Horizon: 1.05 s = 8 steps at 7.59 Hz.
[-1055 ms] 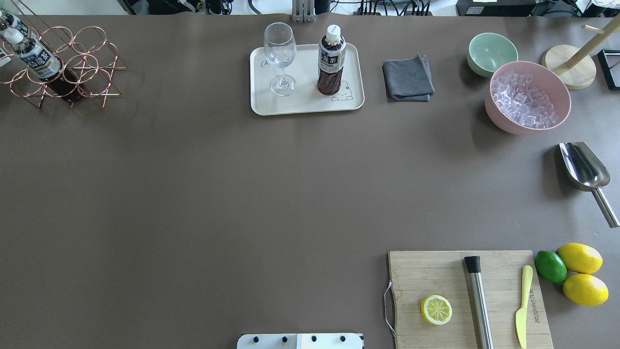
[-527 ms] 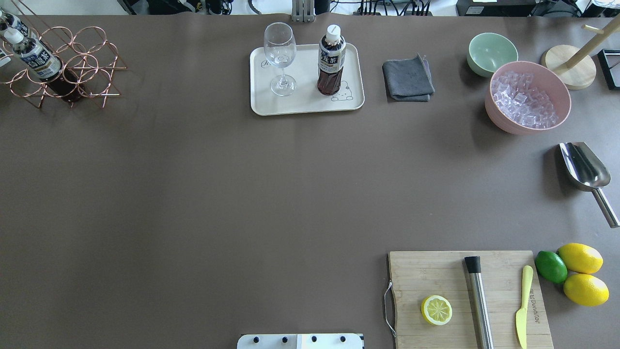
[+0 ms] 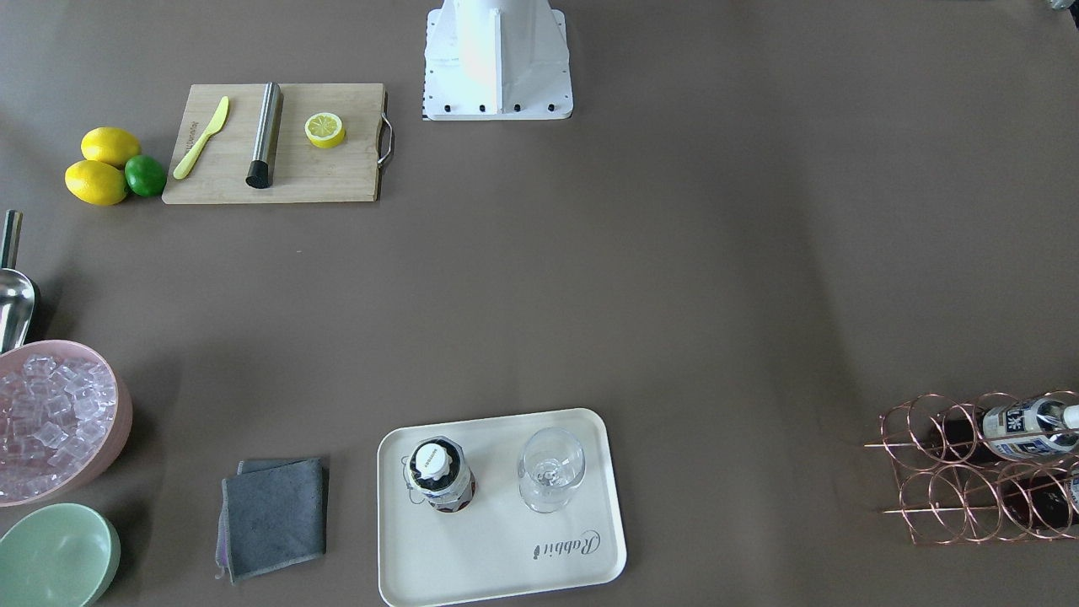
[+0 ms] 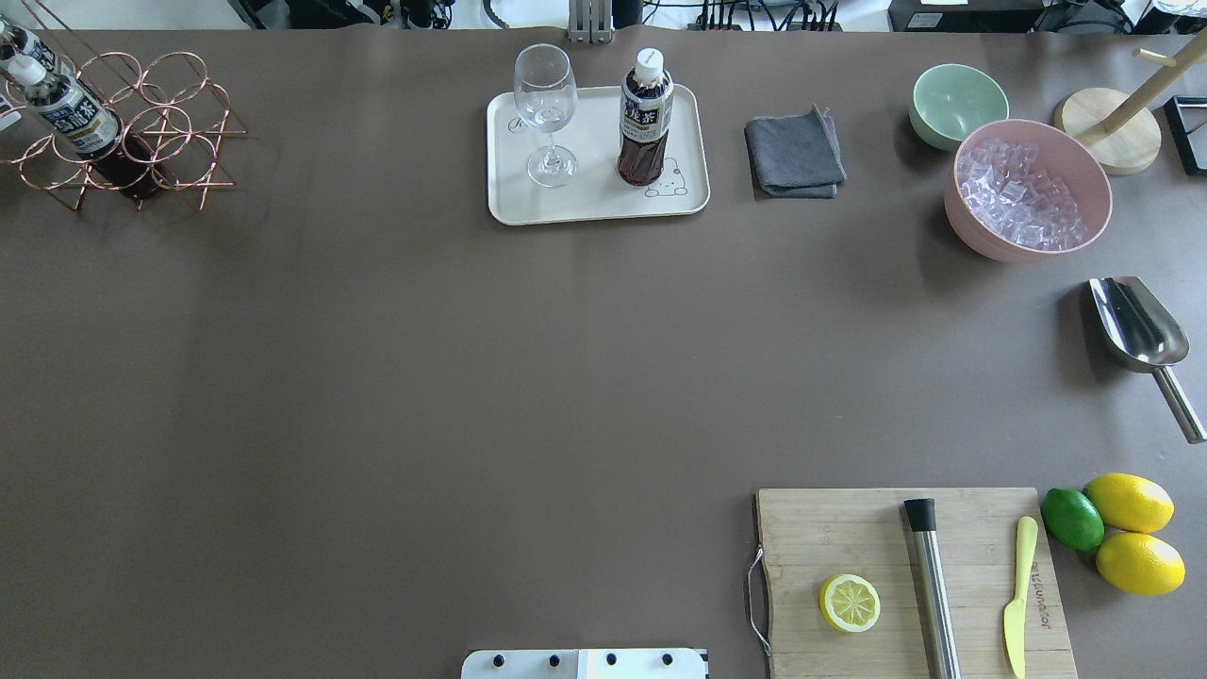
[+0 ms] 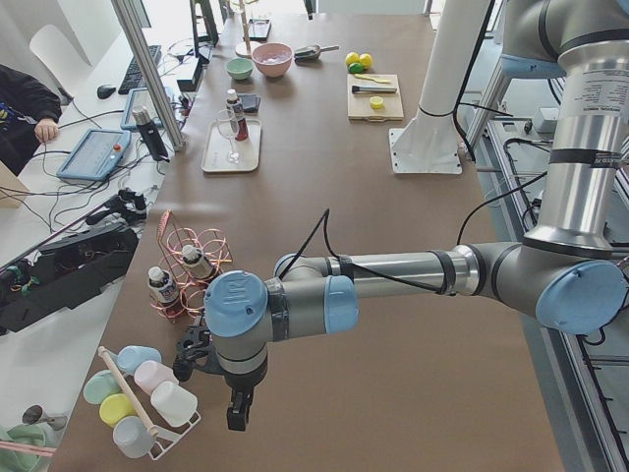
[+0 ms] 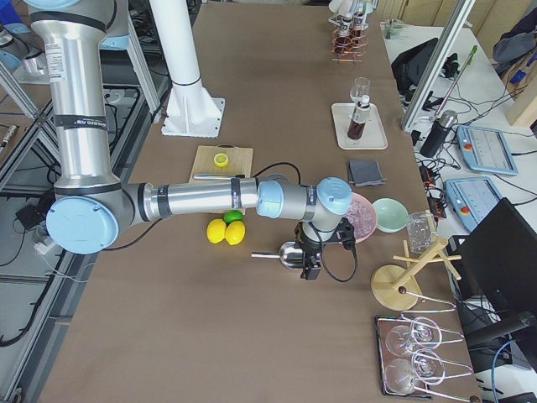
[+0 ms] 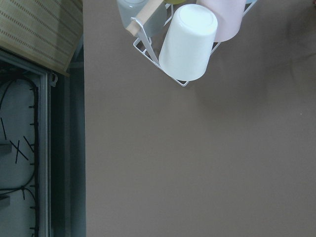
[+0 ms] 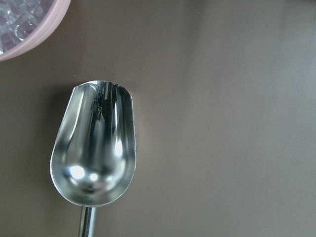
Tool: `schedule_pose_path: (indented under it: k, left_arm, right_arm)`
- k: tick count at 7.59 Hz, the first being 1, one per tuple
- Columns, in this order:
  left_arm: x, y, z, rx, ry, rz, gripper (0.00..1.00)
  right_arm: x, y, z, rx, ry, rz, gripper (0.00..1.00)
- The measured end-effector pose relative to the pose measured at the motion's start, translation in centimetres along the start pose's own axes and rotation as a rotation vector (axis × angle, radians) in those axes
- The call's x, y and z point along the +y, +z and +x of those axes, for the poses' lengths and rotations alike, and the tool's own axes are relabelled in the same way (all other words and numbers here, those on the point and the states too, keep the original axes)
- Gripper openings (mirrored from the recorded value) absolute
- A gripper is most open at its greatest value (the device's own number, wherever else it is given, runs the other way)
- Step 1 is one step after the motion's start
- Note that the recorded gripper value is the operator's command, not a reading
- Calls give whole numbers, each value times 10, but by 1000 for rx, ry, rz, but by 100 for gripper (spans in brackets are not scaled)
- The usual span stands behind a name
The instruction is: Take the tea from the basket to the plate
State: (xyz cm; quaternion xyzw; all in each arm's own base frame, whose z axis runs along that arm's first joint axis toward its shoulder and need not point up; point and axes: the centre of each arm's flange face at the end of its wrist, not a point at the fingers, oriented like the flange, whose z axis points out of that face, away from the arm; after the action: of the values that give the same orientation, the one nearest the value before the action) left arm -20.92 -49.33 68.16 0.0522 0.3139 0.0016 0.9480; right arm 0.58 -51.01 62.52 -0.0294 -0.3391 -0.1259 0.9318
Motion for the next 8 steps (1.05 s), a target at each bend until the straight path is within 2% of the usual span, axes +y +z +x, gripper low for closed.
schedule_pose_path:
  k: [2, 4, 7, 8]
  left_arm:
    - [-15, 17, 22, 4, -122, -22, 98]
    - [-29, 26, 64, 42, -153, -17, 98]
    - [-4, 51, 79, 213, -188, -52, 98]
    - [5, 58, 78, 246, -203, -65, 98]
  right_arm:
    - [1, 1, 1, 2, 0, -2, 100]
    - [5, 5, 4, 7, 7, -10, 100]
    - [9, 9, 7, 9, 11, -16, 100]
    - [10, 11, 9, 9, 14, -20, 100]
